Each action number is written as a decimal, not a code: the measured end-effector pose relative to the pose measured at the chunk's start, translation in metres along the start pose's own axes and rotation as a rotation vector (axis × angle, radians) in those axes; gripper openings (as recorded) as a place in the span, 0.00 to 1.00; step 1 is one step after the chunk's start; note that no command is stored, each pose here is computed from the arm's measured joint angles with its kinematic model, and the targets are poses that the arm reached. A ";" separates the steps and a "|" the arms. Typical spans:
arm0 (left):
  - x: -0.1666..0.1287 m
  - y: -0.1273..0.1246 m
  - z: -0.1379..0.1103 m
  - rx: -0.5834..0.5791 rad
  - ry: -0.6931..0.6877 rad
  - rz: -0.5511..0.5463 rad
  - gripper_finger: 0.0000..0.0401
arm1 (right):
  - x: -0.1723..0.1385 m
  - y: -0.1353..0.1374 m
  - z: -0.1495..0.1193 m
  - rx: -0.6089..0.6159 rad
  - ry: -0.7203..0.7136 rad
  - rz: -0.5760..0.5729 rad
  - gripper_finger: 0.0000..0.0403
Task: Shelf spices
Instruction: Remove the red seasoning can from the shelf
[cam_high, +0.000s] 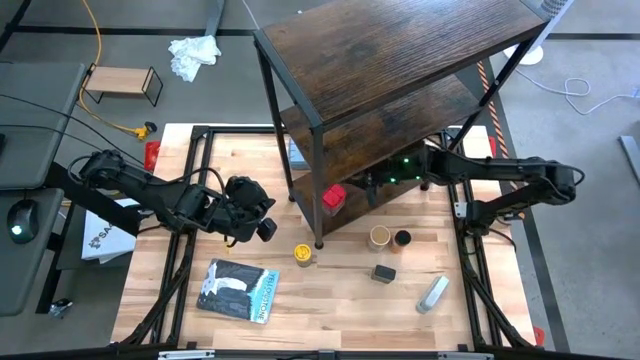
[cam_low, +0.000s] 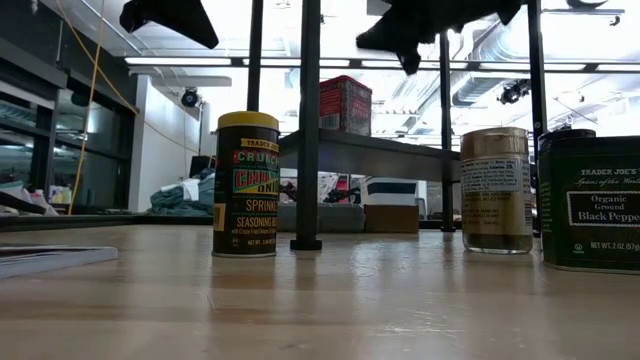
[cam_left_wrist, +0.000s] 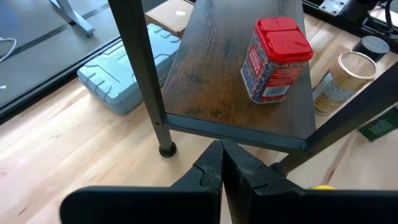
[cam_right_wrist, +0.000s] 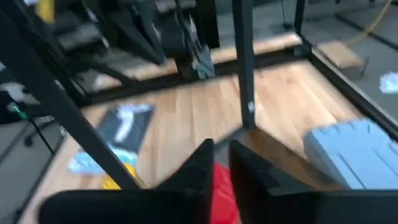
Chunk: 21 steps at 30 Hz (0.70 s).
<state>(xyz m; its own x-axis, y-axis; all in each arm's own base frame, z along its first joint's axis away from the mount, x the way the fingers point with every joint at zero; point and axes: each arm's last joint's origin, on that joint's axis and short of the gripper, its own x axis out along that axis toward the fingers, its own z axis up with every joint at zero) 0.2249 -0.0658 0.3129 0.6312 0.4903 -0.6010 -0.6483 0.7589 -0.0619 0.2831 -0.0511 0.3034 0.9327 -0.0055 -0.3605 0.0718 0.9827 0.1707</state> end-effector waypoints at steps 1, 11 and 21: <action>0.000 0.000 0.000 0.000 0.007 -0.006 0.00 | 0.003 0.000 -0.004 -0.004 0.027 -0.001 0.16; 0.000 -0.001 -0.001 -0.025 0.042 -0.034 0.00 | 0.017 0.018 -0.012 -0.176 0.051 -0.066 0.57; 0.000 -0.001 -0.002 -0.041 0.056 -0.043 0.00 | 0.021 0.022 -0.022 -0.363 0.140 -0.024 0.66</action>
<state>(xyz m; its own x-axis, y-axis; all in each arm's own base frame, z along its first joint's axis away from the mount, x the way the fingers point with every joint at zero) 0.2249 -0.0675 0.3117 0.6352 0.4318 -0.6404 -0.6386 0.7600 -0.1210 0.2961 -0.0252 0.2794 0.8732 -0.0288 -0.4864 -0.0599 0.9844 -0.1657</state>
